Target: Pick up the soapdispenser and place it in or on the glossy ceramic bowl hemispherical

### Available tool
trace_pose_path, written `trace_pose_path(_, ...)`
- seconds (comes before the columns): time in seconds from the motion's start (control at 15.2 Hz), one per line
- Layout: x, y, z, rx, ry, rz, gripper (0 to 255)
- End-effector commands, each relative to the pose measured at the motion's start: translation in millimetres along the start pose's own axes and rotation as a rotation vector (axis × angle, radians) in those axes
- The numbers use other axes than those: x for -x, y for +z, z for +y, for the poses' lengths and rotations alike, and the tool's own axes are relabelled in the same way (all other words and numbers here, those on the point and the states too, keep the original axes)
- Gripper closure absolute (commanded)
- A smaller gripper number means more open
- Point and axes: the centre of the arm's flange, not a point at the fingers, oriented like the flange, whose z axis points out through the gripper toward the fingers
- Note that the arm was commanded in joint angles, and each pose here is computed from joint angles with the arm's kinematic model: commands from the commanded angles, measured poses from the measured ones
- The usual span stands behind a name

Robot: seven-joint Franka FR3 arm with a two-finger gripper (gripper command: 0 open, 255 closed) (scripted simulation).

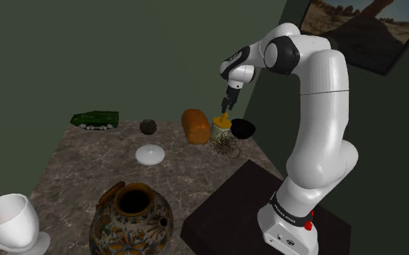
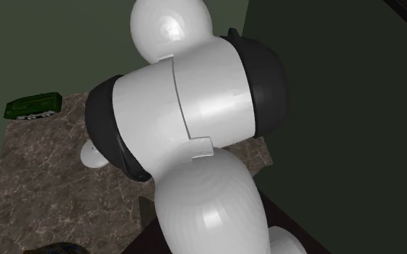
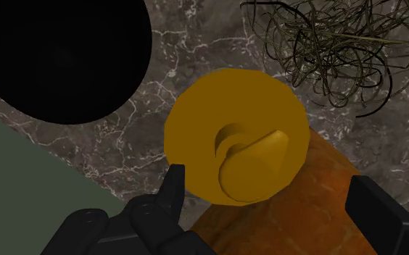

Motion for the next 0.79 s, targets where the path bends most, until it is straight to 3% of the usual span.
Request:
trace_pose_path(0.0,-2,11,4,-0.001,-0.001,0.001,0)
trace_pose_path(0.4,-2,40,4,-0.001,-0.001,0.001,0)
trace_pose_path(0.73,-2,40,4,-0.001,-0.001,0.001,0)
